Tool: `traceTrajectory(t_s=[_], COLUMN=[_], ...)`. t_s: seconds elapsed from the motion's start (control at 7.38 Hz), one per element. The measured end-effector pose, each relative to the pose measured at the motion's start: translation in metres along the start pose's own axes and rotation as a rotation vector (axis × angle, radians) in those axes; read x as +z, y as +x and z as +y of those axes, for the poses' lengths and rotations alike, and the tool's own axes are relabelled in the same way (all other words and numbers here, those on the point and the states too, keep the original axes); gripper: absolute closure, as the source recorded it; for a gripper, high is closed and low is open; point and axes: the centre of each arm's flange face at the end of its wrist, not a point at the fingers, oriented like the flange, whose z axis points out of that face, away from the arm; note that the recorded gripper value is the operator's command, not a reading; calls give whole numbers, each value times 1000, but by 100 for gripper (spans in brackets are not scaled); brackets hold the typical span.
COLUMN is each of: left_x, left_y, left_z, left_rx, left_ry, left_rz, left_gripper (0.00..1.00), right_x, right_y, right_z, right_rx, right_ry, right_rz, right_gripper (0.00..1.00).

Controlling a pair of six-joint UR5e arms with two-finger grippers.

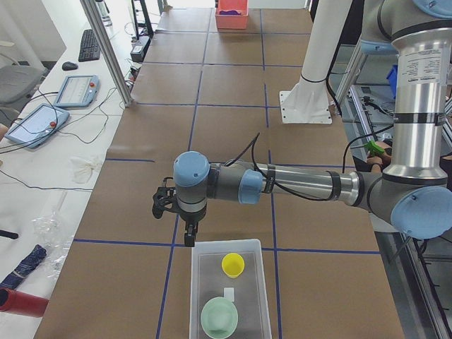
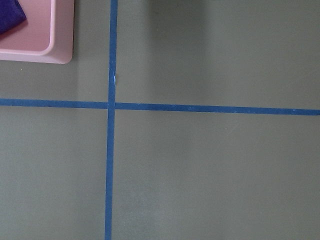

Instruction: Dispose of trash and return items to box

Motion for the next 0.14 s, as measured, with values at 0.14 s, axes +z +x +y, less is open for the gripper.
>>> traceTrajectory(t_s=[0.14], left_x=[-1], left_y=[1], left_z=[-2], left_rx=[3], left_ry=[3], left_rz=[1], left_gripper=[0], right_x=[-1], right_y=[-1], right_z=[0], right_rx=[-1], right_ry=[1], right_rz=[-2], right_gripper=[0])
